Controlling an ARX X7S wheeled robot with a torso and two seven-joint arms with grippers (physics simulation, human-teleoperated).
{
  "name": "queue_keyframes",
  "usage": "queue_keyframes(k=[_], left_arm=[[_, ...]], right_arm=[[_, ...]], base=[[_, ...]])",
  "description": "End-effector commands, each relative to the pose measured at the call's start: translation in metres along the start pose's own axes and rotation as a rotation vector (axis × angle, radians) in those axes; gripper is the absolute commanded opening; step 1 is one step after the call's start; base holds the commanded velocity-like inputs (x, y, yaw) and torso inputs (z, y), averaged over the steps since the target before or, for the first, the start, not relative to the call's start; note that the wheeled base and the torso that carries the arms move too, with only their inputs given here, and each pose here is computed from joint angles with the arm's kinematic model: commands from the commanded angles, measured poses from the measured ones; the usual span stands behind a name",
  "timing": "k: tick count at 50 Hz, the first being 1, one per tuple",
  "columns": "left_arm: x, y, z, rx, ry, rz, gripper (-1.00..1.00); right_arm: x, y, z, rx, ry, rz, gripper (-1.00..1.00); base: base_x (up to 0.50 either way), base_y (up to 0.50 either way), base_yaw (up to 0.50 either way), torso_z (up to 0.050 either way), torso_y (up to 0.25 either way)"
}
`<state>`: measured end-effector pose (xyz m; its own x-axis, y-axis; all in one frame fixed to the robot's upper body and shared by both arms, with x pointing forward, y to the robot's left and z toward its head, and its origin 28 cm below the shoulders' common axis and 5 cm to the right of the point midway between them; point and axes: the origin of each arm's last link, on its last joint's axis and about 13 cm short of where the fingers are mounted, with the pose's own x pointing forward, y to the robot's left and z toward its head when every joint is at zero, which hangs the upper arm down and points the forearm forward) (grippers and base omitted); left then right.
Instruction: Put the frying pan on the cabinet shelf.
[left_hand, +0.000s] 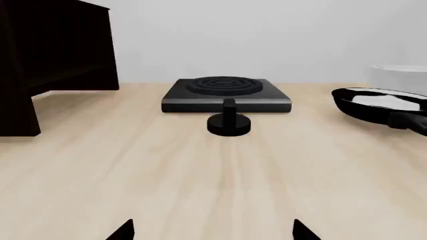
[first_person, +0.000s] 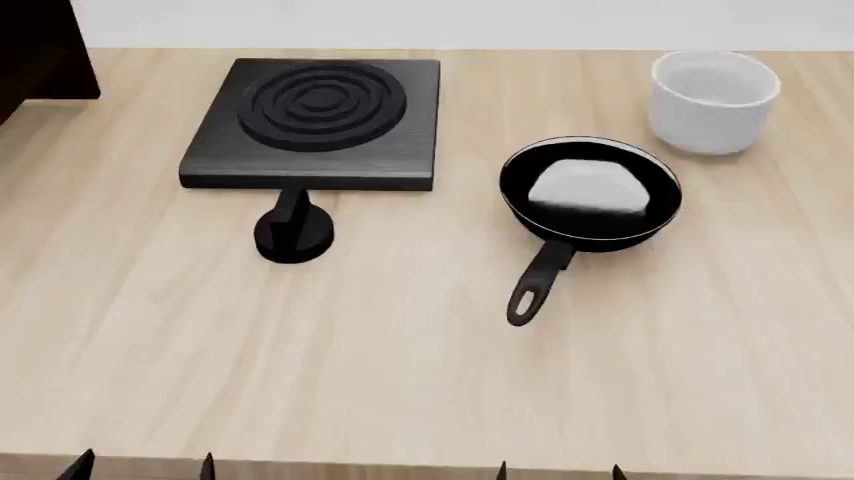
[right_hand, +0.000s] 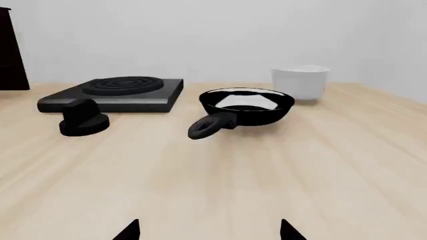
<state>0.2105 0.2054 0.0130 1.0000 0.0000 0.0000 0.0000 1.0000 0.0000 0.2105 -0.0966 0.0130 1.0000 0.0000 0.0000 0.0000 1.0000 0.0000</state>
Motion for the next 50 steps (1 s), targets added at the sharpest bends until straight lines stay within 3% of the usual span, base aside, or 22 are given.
queue_keyframes(k=[1,14,19,50], left_arm=[[0.0000,0.0001,0.0000,0.000,0.000,0.000,1.00],[0.0005,0.0009,-0.0007,0.007,-0.003,0.003,1.00],[-0.0006,0.0024,0.0051,-0.017,-0.056,0.007,1.00],[-0.0011,0.0012,0.0048,-0.014,-0.053,-0.011,1.00]], right_arm=[[0.0000,0.0003,0.0000,0.000,0.000,0.000,1.00],[-0.0013,0.0018,0.0044,-0.011,0.001,-0.001,1.00],[-0.0004,0.0002,0.0031,-0.011,0.004,-0.009,1.00],[0.0010,0.0013,0.0020,-0.020,-0.002,0.006,1.00]], base=[[0.00,0.00,0.00,0.000,0.000],[0.00,0.00,0.00,0.000,0.000],[0.00,0.00,0.00,0.008,0.000],[0.00,0.00,0.00,0.049,0.000]])
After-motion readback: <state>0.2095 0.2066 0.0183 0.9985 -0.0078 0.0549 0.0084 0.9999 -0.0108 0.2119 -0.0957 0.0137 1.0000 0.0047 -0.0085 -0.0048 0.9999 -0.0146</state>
